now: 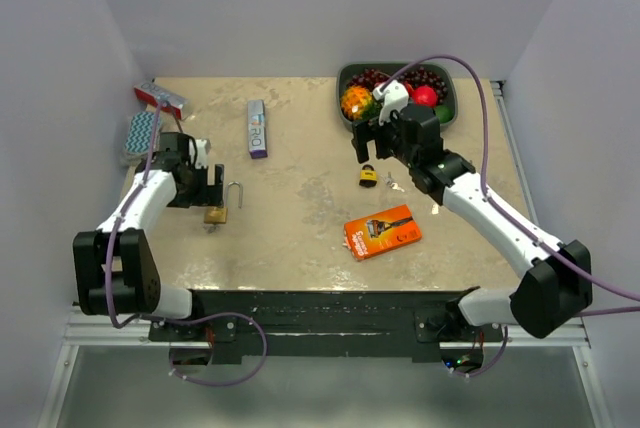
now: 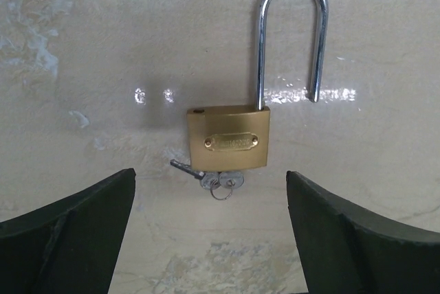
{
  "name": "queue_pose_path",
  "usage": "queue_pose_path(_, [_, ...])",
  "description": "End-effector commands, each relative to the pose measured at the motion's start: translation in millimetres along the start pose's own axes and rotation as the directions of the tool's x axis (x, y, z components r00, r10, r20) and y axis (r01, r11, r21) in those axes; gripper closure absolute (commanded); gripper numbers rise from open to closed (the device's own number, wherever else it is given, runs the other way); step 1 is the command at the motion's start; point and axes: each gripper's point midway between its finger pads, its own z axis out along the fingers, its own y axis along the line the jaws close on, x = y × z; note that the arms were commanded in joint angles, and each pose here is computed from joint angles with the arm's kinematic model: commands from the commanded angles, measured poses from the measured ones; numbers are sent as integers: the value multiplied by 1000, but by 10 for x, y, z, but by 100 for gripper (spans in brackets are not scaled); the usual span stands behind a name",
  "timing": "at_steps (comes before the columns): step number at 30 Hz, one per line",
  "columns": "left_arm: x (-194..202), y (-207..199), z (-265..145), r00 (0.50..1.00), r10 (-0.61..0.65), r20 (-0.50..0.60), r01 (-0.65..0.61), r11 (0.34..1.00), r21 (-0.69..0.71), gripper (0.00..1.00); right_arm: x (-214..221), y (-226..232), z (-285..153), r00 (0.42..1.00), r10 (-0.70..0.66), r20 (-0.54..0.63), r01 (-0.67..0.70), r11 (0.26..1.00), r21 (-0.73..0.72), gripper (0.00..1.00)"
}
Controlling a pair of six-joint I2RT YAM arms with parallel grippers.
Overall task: Lock with the key
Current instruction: Pick up the lock from the center of the board.
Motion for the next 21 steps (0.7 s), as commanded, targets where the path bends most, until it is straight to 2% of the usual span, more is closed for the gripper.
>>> queue_pose_path(1, [-148,101,181,997,-64,36,68,991,-114,6,-289,130,-140,991,-93,92,101,991,-89,1])
queue_pose_path(6, [-61,-7,325,997,-78,-28,76,993,-90,7,-229,189,-181,991,-106,83,116,985,-127,1])
queue_pose_path(16, [139,-15,587,988,-87,-124,74,992,-105,8,-98,135,-161,993,-103,57,108,989,-101,1])
queue_pose_path(21, [205,-90,667,988,-54,-145,33,990,-140,19,-87,160,-153,996,-76,47,81,991,-110,1])
